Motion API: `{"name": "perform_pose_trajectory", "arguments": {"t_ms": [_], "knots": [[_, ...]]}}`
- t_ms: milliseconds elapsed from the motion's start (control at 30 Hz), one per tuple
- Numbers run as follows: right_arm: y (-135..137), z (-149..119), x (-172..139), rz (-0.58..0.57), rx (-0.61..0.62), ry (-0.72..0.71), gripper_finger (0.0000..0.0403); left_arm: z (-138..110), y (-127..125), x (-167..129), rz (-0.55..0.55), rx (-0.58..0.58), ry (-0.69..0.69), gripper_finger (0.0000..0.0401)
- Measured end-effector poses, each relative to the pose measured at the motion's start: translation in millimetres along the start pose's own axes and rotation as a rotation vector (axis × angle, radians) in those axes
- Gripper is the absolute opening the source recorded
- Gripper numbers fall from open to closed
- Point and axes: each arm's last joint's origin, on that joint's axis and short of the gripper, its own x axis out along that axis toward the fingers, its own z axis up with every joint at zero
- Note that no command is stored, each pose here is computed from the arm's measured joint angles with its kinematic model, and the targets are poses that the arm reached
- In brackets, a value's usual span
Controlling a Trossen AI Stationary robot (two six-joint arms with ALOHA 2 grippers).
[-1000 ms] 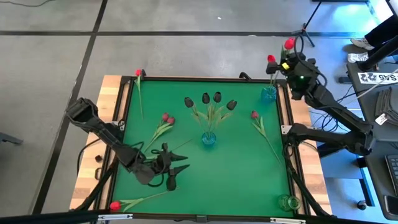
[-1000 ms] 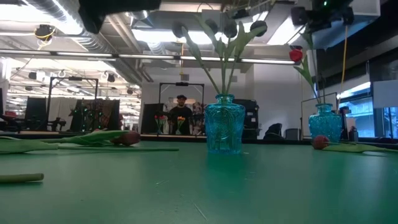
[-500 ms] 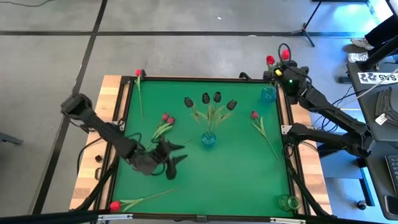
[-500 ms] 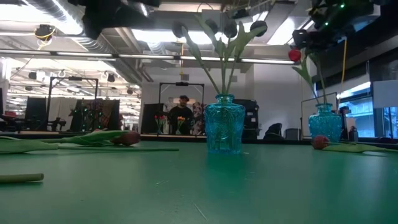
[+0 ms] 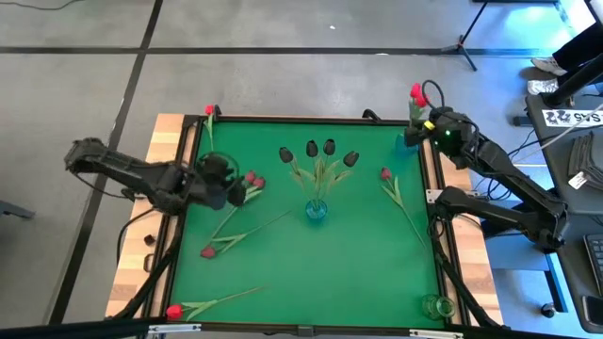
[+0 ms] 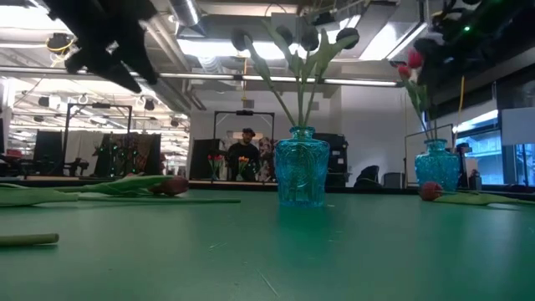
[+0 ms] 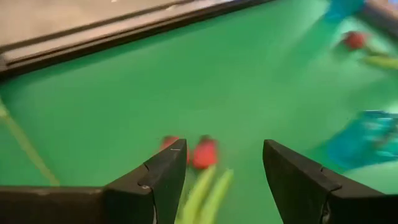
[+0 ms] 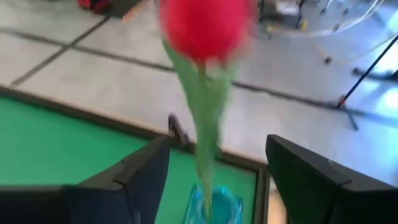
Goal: Sort flowers into vase by color
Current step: Put the red tulip into the top blue vase
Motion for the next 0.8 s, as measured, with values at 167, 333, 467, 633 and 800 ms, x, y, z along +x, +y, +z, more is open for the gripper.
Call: {"name": "perform_pose_trajectory", "arguments": {"t_ms": [167,333,467,633,800], "knots": [[-4.1,-10.3,-6.5,0.049,0.016,0.087,0.0265,10.9,9.9,17.2,0.076,-0.011,0.073,0.0206],[-12.4,-9.7,-26.5,0.159,0.066,0.071,0.0259,26.5,35.1,34.6,0.241,-0.109,0.110,0.0206],[-17.7,-7.4,-45.6,0.342,0.133,0.016,0.0251,39.1,56.7,49.4,0.373,-0.150,0.131,0.0206],[-20.8,-10.5,-58.5,0.502,0.153,0.004,0.0234,53.0,78.2,75.0,0.486,-0.213,0.160,0.0206],[-20.3,-15.2,-62.3,0.603,0.139,0.056,0.0212,62.0,104.0,103.9,0.655,-0.300,0.158,0.0206]]}}
